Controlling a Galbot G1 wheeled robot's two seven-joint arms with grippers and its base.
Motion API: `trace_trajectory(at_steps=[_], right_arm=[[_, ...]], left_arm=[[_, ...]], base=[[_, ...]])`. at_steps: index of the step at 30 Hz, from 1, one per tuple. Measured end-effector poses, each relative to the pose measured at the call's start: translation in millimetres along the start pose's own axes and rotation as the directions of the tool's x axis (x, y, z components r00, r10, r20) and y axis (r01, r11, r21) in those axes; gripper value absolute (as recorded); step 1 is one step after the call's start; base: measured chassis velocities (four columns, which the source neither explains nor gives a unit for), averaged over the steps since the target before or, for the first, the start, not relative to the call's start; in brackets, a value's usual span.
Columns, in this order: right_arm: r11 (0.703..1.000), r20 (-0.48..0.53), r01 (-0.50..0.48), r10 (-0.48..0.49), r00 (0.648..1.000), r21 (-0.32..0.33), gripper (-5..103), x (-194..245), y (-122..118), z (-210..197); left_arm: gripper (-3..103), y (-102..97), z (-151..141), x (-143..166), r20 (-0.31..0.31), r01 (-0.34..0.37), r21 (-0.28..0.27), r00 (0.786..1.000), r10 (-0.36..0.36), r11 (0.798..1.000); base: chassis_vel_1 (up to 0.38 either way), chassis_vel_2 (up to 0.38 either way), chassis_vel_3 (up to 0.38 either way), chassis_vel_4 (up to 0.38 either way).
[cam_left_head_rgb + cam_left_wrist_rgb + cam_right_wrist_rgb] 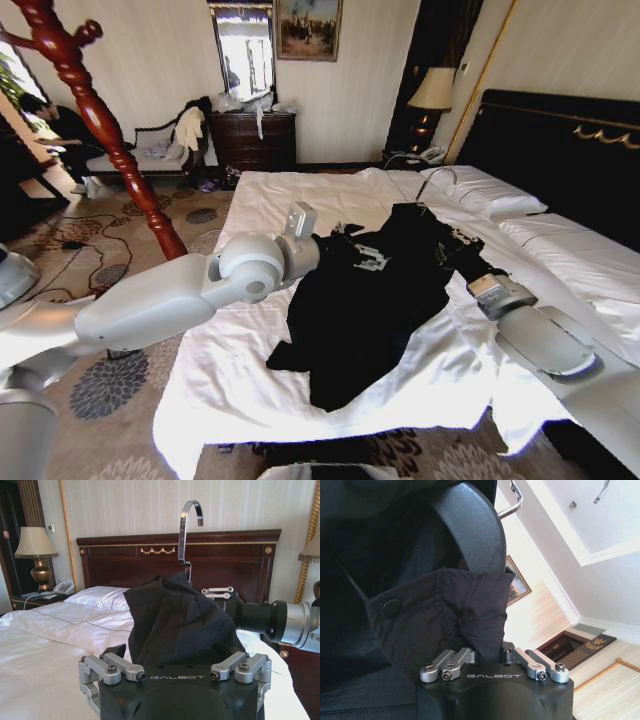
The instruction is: Pick up the clothes from the bed and hang them on the clothes hanger.
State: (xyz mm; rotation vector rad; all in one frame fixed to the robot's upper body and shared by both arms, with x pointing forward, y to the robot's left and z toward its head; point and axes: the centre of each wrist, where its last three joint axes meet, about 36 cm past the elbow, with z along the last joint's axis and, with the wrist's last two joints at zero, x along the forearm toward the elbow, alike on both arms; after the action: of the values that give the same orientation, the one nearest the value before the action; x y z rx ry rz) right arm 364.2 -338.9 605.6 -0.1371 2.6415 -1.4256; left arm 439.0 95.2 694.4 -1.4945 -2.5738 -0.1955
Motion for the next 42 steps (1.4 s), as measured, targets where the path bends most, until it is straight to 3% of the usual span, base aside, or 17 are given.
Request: trace_trajectory(at_steps=[3,8,14,16,20,21,26,29,38,41,42], right_arm=[[1.000,0.003,0.002,-0.002,1.000,0.002,21,0.7,0.4,-0.7],[1.000,0.007,0.009,-0.009,1.000,-0.003,21,2.7,1.9,-3.2],[1.000,0.002,0.012,-0.012,1.000,-0.011,21,3.4,4.0,-2.2],[1.000,0.001,0.012,-0.012,1.000,-0.012,21,3.5,4.3,-2.2],[1.000,0.005,-0.001,0.001,1.000,-0.003,21,2.7,4.8,0.4],[1.000,0.005,-0.001,0.001,1.000,-0.003,21,2.7,4.8,0.4],[1.000,0.007,-0.003,0.003,1.000,0.004,21,1.9,4.6,2.0],[1.000,0.007,-0.001,0.001,1.000,0.006,21,2.0,4.9,2.2],[1.000,0.005,0.007,-0.007,1.000,0.014,18,3.8,8.1,2.6],[1.000,0.009,0.009,-0.009,1.000,0.011,20,4.8,9.1,1.8],[1.000,0.015,0.010,-0.010,1.000,0.009,26,5.3,9.2,0.7]], left_arm=[[102,0.0,0.2,-2.7,0.000,0.003,0.002,1.000,-0.003,1.000],[96,0.5,0.8,-5.1,0.000,0.015,0.005,1.000,-0.015,1.000],[70,-1.8,4.2,-3.6,0.003,0.025,0.016,1.000,-0.025,1.000],[70,-1.8,5.6,-3.1,0.002,0.026,0.018,1.000,-0.026,1.000],[48,-2.7,10.9,-0.9,-0.005,0.022,0.027,1.000,-0.022,0.999],[48,-2.7,10.9,-0.9,-0.005,0.022,0.027,1.000,-0.022,0.999],[26,-3.8,14.6,0.9,-0.010,0.015,0.039,1.000,-0.015,0.999],[22,-4.7,14.5,0.6,-0.010,0.010,0.042,1.000,-0.009,0.999],[22,-5.5,19.2,-1.3,-0.003,0.010,0.054,1.000,-0.010,0.998],[22,-3.8,20.2,-2.8,0.006,0.024,0.053,1.000,-0.024,0.998],[20,-3.6,19.8,-3.8,0.014,0.038,0.044,0.999,-0.038,0.998]], base=[[0.000,0.000,0.000,0.000],[0.000,0.000,0.000,0.000],[0.000,0.000,0.000,0.000],[0.000,0.000,0.000,0.000],[0.000,0.000,0.000,0.000],[0.000,0.000,0.000,0.000],[0.000,0.000,0.000,0.000],[0.000,0.000,0.000,0.000],[0.000,0.000,0.000,0.000],[0.000,0.000,0.000,0.000],[0.000,0.000,0.000,0.000]])
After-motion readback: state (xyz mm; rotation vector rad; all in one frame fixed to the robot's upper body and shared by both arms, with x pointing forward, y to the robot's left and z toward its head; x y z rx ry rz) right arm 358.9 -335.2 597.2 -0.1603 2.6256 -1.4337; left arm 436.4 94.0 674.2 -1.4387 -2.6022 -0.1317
